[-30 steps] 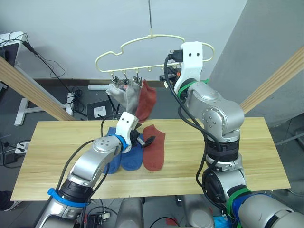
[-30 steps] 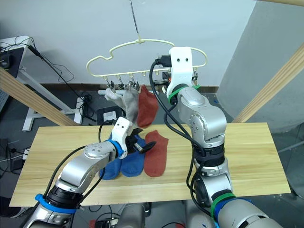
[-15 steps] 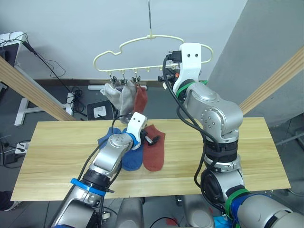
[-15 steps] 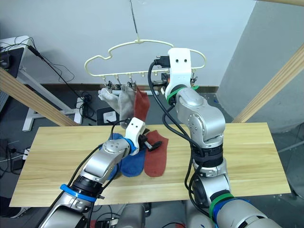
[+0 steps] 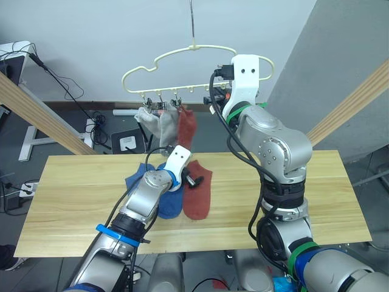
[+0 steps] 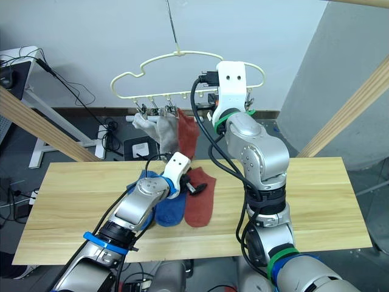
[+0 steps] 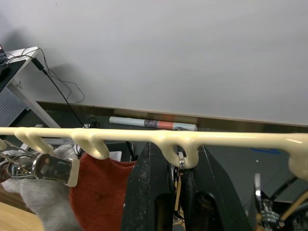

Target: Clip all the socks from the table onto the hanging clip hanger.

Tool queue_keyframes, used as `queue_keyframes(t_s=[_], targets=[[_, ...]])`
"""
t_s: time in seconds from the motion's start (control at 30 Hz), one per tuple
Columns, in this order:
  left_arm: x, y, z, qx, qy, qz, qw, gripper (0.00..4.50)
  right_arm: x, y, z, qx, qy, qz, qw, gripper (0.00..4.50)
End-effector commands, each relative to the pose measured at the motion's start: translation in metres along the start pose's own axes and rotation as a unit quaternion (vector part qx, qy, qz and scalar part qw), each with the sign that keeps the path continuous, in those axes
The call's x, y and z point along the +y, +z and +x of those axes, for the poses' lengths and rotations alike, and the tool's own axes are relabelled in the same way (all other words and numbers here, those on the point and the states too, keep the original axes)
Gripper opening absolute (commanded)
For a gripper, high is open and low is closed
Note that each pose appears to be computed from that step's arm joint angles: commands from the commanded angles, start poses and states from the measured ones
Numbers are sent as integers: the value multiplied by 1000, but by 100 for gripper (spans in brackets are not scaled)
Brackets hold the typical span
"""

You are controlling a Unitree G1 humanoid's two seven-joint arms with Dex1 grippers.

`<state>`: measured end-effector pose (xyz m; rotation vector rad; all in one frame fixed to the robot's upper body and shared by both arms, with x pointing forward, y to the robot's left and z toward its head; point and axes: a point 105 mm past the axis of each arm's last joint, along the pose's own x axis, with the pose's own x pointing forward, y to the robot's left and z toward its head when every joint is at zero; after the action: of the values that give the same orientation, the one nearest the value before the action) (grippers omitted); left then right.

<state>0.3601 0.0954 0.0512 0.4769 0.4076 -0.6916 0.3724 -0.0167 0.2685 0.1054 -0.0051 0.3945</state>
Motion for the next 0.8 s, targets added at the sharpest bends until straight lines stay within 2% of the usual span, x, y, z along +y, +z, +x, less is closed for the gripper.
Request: queue_keyframes(t_s=[0.03, 0.4, 0.47, 0.63, 0.8], targets=[[-12, -11, 5, 18, -19, 2, 1000, 390, 10, 24, -9, -48, 13, -3, 999, 0], [-14, -11, 4, 17, -26, -9, 999, 56, 9, 23, -8, -46, 13, -3, 999, 0], [-13, -5, 3, 0, -24, -29, 999, 1, 10, 23, -8, -45, 14, -2, 999, 0], [-2, 14, -1, -43, 0, -93, 995, 1, 10, 22, -8, -43, 15, 1, 999, 0], [1, 54, -12, -129, -34, -165, 977, 1, 11, 22, -7, -38, 16, 7, 999, 0]])
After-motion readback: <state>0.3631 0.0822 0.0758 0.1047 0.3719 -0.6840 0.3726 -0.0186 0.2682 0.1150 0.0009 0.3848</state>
